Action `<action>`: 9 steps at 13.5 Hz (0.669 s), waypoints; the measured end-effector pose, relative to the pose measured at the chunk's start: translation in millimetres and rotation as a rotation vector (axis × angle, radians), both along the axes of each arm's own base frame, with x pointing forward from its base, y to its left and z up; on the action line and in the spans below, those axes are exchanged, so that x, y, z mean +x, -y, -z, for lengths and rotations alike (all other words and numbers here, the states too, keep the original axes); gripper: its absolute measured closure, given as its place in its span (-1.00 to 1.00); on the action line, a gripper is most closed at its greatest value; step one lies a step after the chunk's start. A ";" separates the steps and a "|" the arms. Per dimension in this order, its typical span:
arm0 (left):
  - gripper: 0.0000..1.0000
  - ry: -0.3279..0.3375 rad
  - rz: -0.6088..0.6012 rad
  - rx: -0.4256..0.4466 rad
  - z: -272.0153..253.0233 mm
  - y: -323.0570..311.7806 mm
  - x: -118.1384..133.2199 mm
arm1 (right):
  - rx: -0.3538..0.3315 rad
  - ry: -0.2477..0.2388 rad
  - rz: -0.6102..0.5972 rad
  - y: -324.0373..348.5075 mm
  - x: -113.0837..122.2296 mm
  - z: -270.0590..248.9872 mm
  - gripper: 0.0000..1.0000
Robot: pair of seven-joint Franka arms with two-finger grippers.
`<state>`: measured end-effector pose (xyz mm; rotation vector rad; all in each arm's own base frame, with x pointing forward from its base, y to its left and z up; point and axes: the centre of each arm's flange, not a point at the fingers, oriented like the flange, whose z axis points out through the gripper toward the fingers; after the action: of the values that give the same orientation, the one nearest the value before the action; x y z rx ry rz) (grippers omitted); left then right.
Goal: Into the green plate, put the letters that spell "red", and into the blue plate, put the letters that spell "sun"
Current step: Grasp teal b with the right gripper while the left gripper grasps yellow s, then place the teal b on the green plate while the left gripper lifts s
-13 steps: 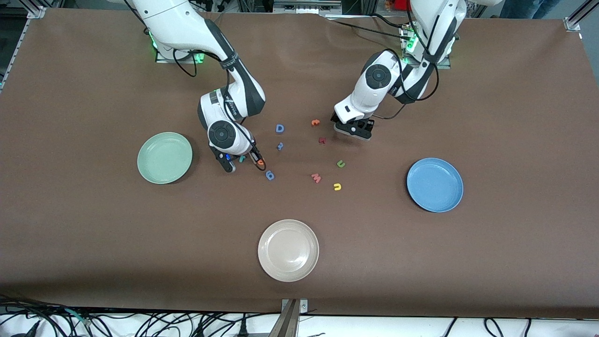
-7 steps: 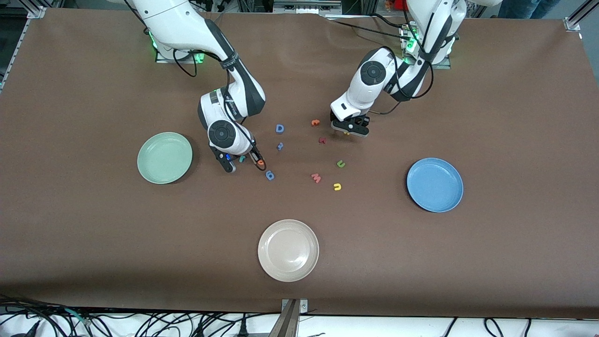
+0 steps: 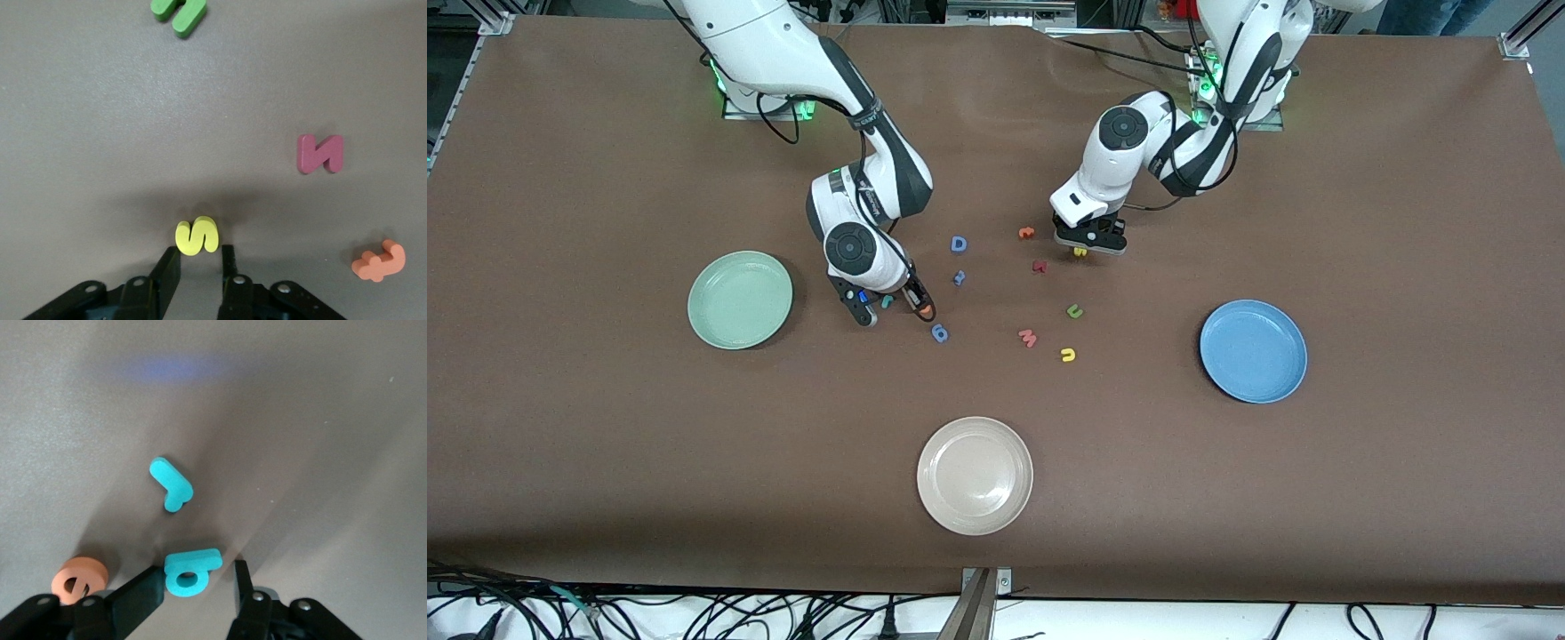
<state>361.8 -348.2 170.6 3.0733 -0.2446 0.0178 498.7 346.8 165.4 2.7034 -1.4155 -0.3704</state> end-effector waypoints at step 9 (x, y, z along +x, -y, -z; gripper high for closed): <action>0.20 0.006 -0.071 -0.015 -1.7 5.2 1.9 | 0.000 -0.006 -0.002 0.2 -2.3 -3.7 0.41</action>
<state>363.7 -353.4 172.3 3.0663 -0.1348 0.0317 496.4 346.6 169.1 2.7017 -1.4109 -0.3779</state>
